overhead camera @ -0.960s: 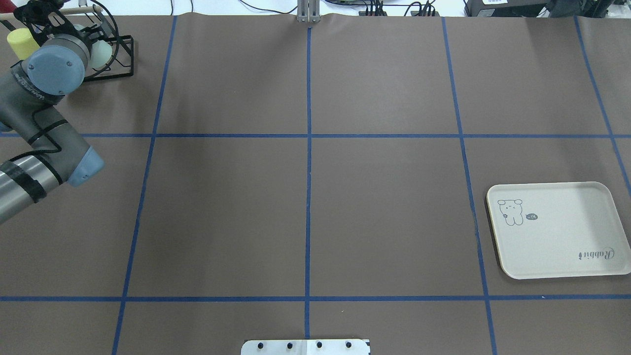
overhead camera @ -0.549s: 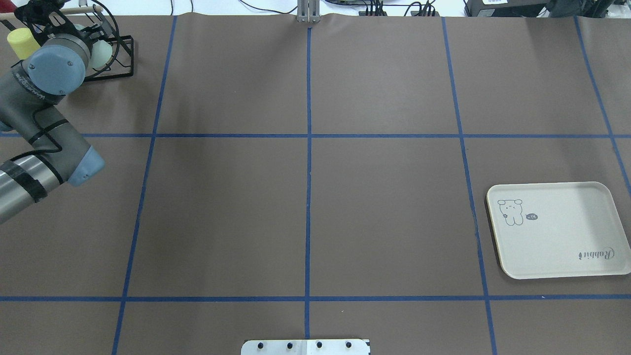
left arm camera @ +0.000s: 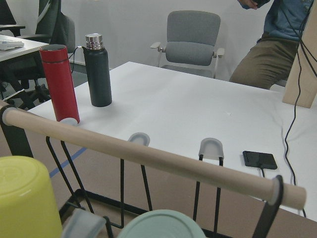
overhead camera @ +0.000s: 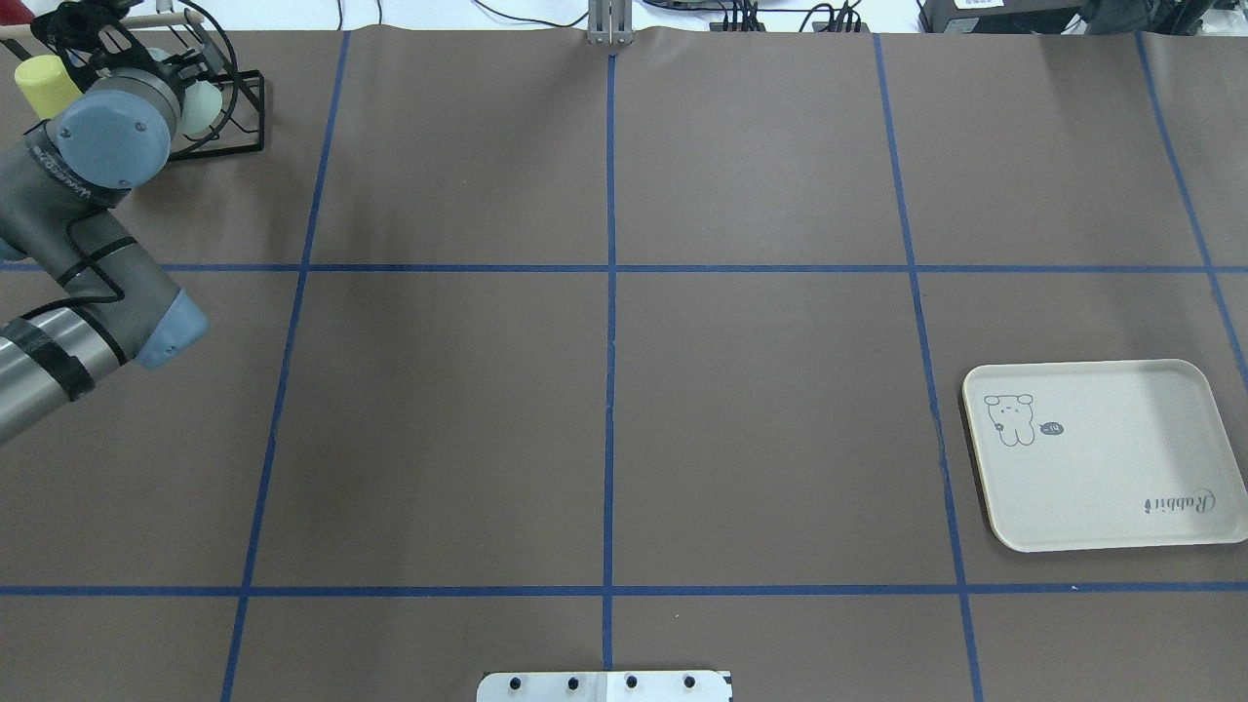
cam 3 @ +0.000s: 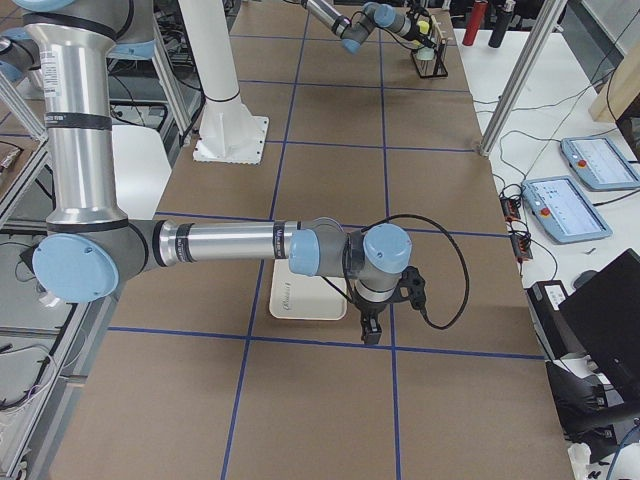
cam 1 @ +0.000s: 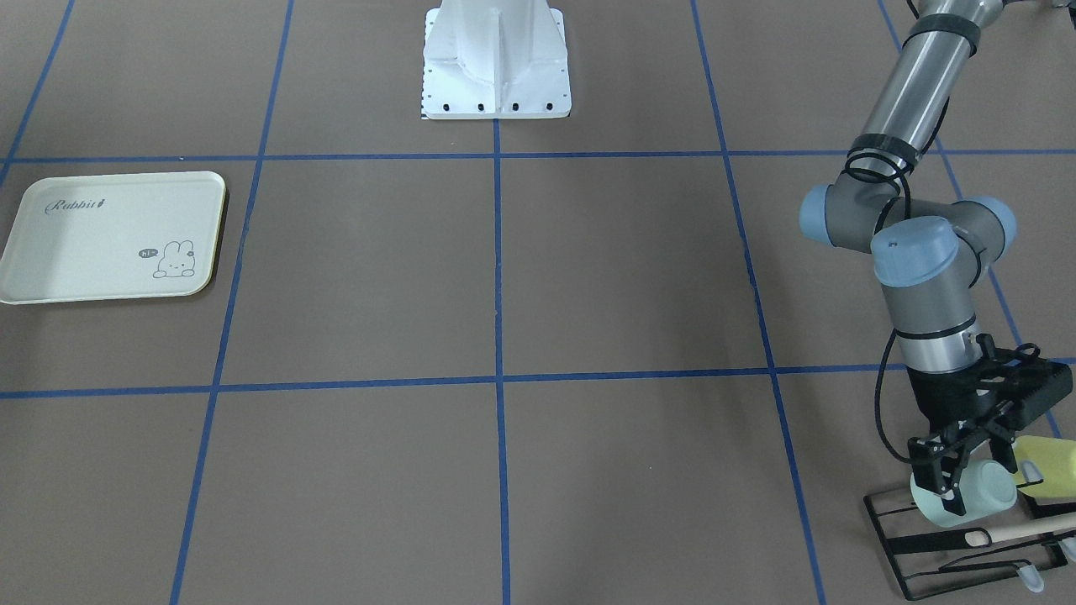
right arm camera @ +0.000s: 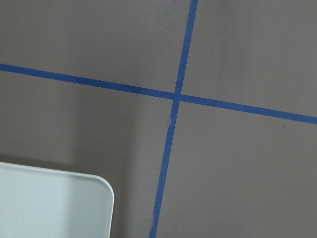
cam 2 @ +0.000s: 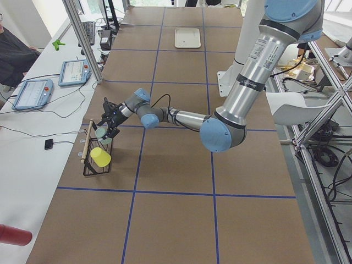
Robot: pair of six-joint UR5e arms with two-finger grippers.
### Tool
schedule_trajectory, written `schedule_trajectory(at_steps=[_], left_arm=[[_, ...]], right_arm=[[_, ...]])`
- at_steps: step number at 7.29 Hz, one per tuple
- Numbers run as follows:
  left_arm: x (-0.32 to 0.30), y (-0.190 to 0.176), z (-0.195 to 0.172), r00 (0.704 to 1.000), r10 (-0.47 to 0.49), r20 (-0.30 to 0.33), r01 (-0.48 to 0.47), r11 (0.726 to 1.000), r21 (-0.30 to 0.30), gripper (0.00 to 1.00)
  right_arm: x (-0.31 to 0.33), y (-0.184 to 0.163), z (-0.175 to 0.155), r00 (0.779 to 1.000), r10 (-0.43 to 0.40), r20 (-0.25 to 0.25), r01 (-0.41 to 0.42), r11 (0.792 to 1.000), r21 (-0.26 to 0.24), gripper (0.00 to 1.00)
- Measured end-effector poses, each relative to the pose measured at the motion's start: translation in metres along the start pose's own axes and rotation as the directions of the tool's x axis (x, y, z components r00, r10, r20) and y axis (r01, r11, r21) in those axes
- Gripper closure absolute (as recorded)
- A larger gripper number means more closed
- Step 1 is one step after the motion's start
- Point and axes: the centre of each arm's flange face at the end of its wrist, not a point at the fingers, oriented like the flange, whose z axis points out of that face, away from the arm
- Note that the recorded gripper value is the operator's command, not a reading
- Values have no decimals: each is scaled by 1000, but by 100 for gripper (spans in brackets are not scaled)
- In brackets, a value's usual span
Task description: Left arm grabs green cup and hands to right arm on tray
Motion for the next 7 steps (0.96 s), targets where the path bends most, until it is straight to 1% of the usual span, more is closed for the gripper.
schedule_trajectory(at_steps=[1,2,4,6,7], left_arm=[[-1,1,1,1000,1,2,-1,1000,-2,1],[-1,1,2,1000,2,4,-2,1000,-3,10],[-2,2,2,1000,3,6,-3,1000,-4,32],[-2,1,2,1000,2,5,-2,1000,-3,63],[-1,0,1,1000,-2,1,2,1000,-3,74]], right_arm=[[0,0,0,1000,0,0,0,1000,0,0],[0,0,0,1000,0,0,0,1000,0,0],[-1,-1,-1,1000,-1,0,1,1000,1,0],[-1,0,-1,1000,-1,0,1,1000,1,0],[0,0,0,1000,-1,0,1,1000,1,0]])
